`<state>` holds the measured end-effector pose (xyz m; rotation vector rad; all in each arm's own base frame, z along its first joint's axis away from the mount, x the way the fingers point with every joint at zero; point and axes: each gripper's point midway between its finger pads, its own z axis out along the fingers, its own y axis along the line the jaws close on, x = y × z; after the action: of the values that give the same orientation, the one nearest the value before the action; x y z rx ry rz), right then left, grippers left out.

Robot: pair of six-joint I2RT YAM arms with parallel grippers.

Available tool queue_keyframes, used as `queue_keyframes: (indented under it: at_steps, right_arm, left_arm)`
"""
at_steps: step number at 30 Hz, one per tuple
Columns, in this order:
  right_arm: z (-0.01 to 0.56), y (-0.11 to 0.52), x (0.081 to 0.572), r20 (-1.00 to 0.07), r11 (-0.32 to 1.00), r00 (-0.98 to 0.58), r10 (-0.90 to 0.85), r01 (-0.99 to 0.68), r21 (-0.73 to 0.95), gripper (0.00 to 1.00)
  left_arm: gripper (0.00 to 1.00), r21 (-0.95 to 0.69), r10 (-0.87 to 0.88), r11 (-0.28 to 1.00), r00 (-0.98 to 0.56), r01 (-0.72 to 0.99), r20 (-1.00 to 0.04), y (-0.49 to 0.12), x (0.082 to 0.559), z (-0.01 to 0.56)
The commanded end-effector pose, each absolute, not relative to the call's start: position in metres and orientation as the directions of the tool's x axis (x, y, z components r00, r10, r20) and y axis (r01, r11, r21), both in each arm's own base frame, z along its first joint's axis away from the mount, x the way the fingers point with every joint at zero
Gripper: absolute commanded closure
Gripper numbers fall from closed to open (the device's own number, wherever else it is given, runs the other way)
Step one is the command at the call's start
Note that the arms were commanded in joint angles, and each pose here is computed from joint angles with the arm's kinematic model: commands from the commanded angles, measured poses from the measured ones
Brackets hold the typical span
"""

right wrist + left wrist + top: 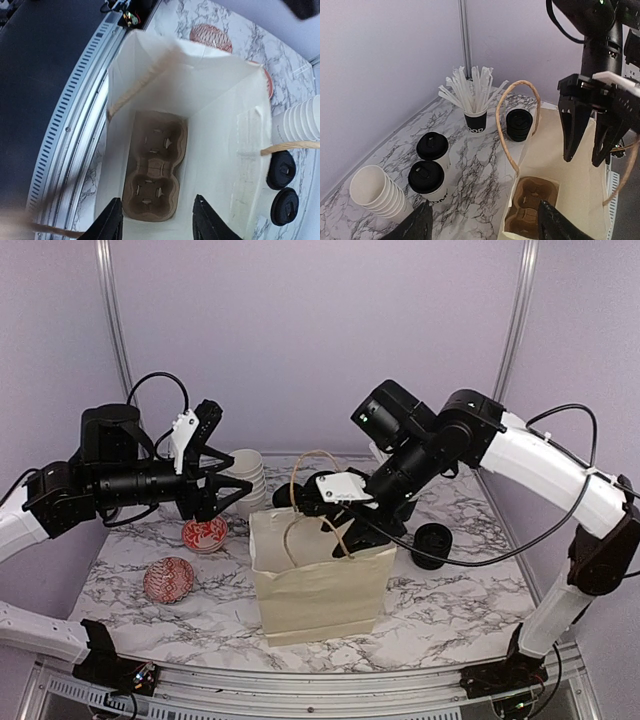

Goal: Pack the takeout coffee

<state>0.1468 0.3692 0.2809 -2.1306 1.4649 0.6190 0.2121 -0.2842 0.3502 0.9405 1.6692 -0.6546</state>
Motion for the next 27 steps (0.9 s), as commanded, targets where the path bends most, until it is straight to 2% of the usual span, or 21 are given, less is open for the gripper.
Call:
queue_keyframes:
  at_steps: [1,5,8,13,14,17,20,21,27]
  right_arm:
    - [0.357,0.354,0.127,-0.743,-0.367,0.396,-0.540,-0.905,-0.216,0.50]
    - [0.386,0.335,0.129,-0.791,-0.358,0.384,-0.476,-0.906,-0.225,0.47]
    - [0.400,0.320,0.140,-0.805,-0.305,0.372,-0.462,-0.919,-0.250,0.46]
    - [0.416,0.277,0.184,-0.846,-0.133,0.290,-0.448,-0.957,-0.258,0.46]
    - [0.416,0.270,0.193,-0.850,-0.097,0.274,-0.451,-0.961,-0.258,0.46]
    - [0.412,0.251,0.216,-0.862,0.010,0.222,-0.455,-0.967,-0.254,0.47]
    - [0.405,0.234,0.241,-0.874,0.118,0.163,-0.457,-0.963,-0.241,0.48]
    - [0.403,0.229,0.249,-0.878,0.146,0.142,-0.456,-0.962,-0.232,0.49]
    - [0.386,0.203,0.286,-0.886,0.286,0.031,-0.462,-0.941,-0.182,0.50]
  left_arm:
    - [0.26,-0.007,0.253,0.423,-0.126,0.906,-0.959,-0.311,0.205,0.363]
    - [0.26,0.006,0.278,0.350,-0.098,0.937,-0.956,-0.334,0.209,0.365]
    - [0.26,0.012,0.302,0.330,-0.094,0.944,-0.949,-0.349,0.218,0.359]
    - [0.33,0.038,0.342,0.384,-0.104,0.923,-0.934,-0.366,0.247,0.348]
    - [0.36,0.038,0.347,0.383,-0.105,0.923,-0.932,-0.370,0.251,0.347]
    - [0.59,0.023,0.339,0.321,-0.092,0.947,-0.936,-0.384,0.248,0.351]
    - [0.95,0.007,0.324,0.265,-0.082,0.964,-0.943,-0.392,0.239,0.357]
    - [1.00,0.005,0.320,0.251,-0.077,0.968,-0.944,-0.392,0.235,0.359]
    - [1.00,0.014,0.295,0.068,-0.007,0.998,-0.955,-0.400,0.150,0.371]
